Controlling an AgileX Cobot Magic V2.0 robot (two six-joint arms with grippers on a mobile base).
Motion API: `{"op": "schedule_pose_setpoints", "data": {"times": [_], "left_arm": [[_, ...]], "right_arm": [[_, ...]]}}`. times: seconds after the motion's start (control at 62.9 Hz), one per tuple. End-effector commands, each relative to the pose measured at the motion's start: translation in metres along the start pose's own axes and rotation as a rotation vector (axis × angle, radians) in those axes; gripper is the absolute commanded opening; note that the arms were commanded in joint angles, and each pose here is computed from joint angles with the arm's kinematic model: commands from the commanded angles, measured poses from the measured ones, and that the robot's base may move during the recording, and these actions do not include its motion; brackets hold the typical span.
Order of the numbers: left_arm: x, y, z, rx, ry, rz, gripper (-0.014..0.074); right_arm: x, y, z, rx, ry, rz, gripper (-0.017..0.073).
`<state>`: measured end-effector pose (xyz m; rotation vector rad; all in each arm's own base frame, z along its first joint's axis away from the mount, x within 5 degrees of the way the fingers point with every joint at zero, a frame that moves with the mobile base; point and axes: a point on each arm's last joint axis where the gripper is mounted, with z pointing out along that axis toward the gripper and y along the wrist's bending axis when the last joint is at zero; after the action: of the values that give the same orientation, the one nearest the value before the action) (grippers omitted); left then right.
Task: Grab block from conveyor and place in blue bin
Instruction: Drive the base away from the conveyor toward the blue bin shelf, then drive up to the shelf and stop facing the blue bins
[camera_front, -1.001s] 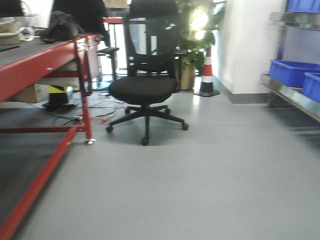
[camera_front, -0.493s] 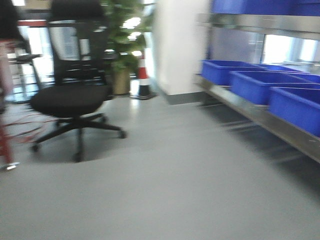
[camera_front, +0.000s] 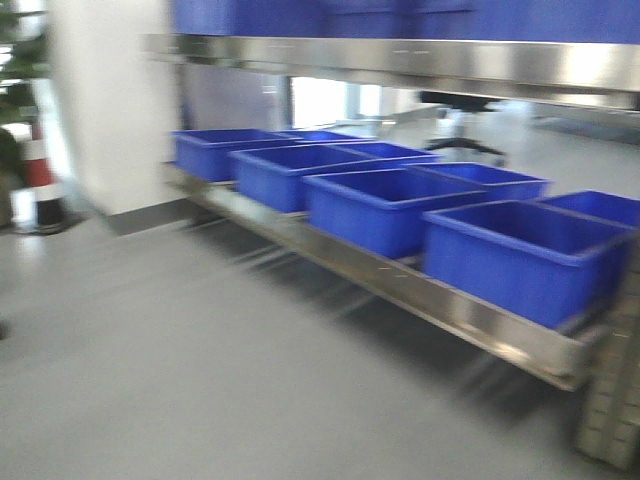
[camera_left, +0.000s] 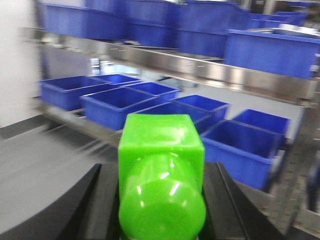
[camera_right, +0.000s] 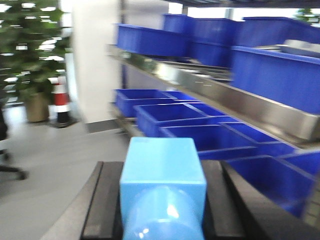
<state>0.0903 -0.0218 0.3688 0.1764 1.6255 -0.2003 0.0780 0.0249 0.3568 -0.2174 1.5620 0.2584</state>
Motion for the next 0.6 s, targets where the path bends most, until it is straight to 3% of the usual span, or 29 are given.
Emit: {"op": "schedule_pose_setpoints", "data": {"times": [0.0,0.588], "left_arm": [[-0.0026,-0.0006,-0.0014,0.006,-0.026,-0.007,-0.0111],[-0.0026,-0.0006,-0.0014,0.006,-0.026,-0.007,-0.0111]], "right_arm": [[-0.0014,0.0000,-0.0010,0.000,-0.025,-0.003,-0.0162],[-0.0014,0.0000,-0.0010,0.000,-0.025,-0.003,-0.0162]]}}
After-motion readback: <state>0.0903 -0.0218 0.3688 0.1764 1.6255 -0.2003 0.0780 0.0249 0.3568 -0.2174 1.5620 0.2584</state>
